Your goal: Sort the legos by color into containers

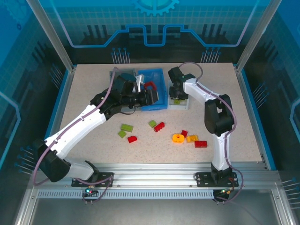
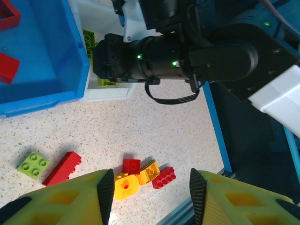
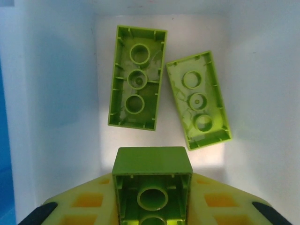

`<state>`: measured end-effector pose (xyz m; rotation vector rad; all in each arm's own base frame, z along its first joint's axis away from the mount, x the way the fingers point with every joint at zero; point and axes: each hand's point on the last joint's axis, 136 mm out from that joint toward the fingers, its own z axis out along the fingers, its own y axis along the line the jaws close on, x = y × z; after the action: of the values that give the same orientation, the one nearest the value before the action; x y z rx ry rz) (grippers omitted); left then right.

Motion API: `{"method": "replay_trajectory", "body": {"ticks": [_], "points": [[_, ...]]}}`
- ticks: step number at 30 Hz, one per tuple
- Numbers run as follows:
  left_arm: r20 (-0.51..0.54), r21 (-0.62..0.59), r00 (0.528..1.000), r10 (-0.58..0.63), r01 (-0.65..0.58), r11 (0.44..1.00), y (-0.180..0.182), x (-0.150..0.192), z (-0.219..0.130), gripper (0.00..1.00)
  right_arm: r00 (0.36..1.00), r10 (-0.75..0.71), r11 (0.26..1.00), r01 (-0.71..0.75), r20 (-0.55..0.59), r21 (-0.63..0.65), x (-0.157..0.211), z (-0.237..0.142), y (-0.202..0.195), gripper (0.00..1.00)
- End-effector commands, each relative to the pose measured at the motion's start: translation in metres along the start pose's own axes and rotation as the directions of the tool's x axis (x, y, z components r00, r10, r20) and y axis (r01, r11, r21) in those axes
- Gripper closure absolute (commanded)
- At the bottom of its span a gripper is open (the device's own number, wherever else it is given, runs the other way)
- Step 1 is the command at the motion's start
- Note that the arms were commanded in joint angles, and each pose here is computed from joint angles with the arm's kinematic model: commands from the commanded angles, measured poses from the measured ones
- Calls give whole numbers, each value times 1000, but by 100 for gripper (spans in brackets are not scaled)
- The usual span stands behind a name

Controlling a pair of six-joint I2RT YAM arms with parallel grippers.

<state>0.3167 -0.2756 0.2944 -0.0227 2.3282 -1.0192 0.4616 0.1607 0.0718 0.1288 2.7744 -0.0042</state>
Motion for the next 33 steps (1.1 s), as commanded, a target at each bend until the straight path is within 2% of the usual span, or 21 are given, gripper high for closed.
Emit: {"method": "replay_trajectory", "body": {"ticks": [1, 7, 11, 14, 17, 20, 26, 30, 33], "points": [[1, 47, 1000, 3, -3, 999, -9, 0, 1, 51, 999, 36, 999, -37, -15, -37, -8, 3, 1, 69], [-6, 45, 1000, -1, 2, 999, -7, 4, 1, 51, 997, 55, 995, -60, -54, -79, -4, 15, 7, 66], [-6, 46, 1000, 0, 1, 999, -7, 5, -1, 51, 997, 66, 994, -70, -42, -84, -6, 8, 5, 51], [-9, 45, 1000, 0, 1, 999, -7, 7, -2, 51, 998, 67, 993, -68, -13, -92, -11, -5, 3, 46], [-11, 41, 1000, -4, 4, 999, -6, 9, -3, 51, 997, 67, 993, -63, 34, -104, -20, -26, 2, 46], [-16, 39, 1000, -8, 9, 999, -5, 13, -4, 51, 994, 63, 992, -53, 87, -118, -28, -51, 1, 51], [-41, -4, 999, -13, 13, 1000, 6, 30, -4, 52, 974, 64, 986, -29, 215, -163, -31, -117, -2, 56], [-66, -53, 998, 3, -7, 999, 17, 46, -5, 52, 958, 62, 984, -11, 281, -178, -15, -159, -9, 56], [-75, -99, 997, 4, -11, 995, 30, 57, -11, 52, 950, 47, 980, 16, 308, -197, 12, -185, -12, 56]]}}
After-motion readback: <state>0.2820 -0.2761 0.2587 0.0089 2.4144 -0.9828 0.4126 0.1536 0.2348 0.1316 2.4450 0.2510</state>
